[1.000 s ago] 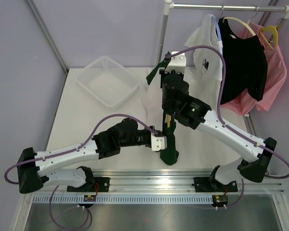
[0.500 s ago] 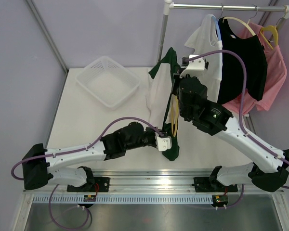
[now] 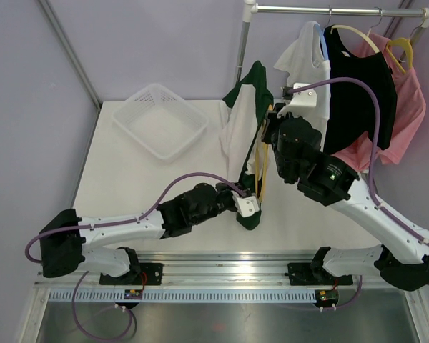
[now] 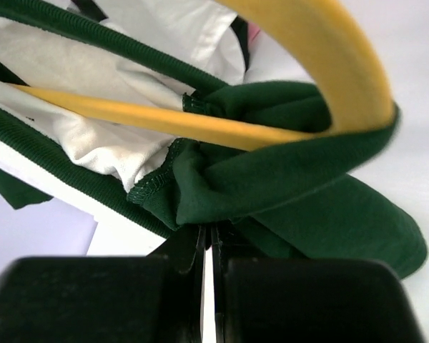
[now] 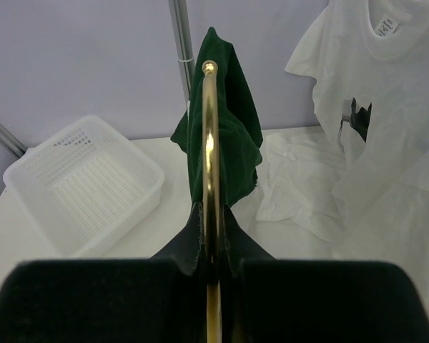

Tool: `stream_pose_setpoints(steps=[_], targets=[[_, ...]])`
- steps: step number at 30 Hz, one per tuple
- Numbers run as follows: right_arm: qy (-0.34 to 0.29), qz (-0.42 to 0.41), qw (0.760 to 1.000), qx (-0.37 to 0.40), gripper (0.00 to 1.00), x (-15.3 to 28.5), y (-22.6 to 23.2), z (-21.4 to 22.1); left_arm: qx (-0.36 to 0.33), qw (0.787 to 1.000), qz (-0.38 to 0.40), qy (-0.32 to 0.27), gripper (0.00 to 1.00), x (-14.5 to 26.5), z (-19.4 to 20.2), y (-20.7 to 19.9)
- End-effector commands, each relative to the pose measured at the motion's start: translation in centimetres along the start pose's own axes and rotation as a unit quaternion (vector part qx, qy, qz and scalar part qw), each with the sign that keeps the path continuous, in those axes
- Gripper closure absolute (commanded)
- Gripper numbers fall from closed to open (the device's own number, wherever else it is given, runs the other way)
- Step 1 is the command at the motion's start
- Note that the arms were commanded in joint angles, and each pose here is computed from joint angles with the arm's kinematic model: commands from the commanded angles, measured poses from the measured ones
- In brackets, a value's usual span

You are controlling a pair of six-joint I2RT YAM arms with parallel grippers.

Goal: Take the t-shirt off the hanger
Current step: Remove the tshirt from the hanger

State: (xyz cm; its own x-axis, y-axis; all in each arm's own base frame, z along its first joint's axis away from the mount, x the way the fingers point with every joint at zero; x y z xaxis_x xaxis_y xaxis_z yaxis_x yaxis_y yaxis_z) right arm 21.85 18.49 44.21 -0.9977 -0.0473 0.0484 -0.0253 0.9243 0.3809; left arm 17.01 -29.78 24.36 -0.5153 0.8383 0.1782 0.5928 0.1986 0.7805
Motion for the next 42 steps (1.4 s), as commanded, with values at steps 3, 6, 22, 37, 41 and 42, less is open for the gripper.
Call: stream_pose_setpoints(steps=[3,6,22,37,41,42], targets=[[-0.038,-0.017,0.998,-0.052,1.0,1.0,-0.3,-2.7,-0.019,0.997,-0.065,0.037,1.0,-0.1,2.1,0.2],[-0.041,-0.016,0.997,-0.055,1.0,1.3,-0.6,-2.9,-0.024,0.998,-0.055,0.001,1.0,0.9,2.2,-0.6],[-0.009,-0.034,0.999,-0.041,1.0,1.6,-0.7,-1.9,0.063,0.985,-0.157,0.031,1.0,2.2,0.7,4.5],[0.105,-0.156,0.982,-0.005,1.0,3.4,0.0,1.4,0.197,0.944,-0.262,0.034,0.69,5.3,3.0,11.1],[0.101,-0.165,0.981,-0.009,1.0,3.6,0.0,1.2,0.214,0.946,-0.244,0.011,0.33,5.8,3.8,11.6],[0.101,-0.164,0.981,-0.007,1.0,3.6,-0.1,1.3,0.212,0.949,-0.234,0.0,0.25,5.9,3.7,11.5]])
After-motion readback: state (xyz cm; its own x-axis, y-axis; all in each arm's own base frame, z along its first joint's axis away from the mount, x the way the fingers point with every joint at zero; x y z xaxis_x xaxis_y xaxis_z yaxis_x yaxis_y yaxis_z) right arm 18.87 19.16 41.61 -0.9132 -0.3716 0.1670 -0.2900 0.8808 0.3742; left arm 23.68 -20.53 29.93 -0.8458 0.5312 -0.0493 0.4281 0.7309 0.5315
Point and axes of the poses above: each gripper's point midway between its finger pads, its own x axis back along the fingers, its own y axis along the line the jaws close on, z = x × y, the point moved 8 cm from there along x, back along the fingers, and after that the axes turned 13 degrees about -x, right-handed, at the moved point
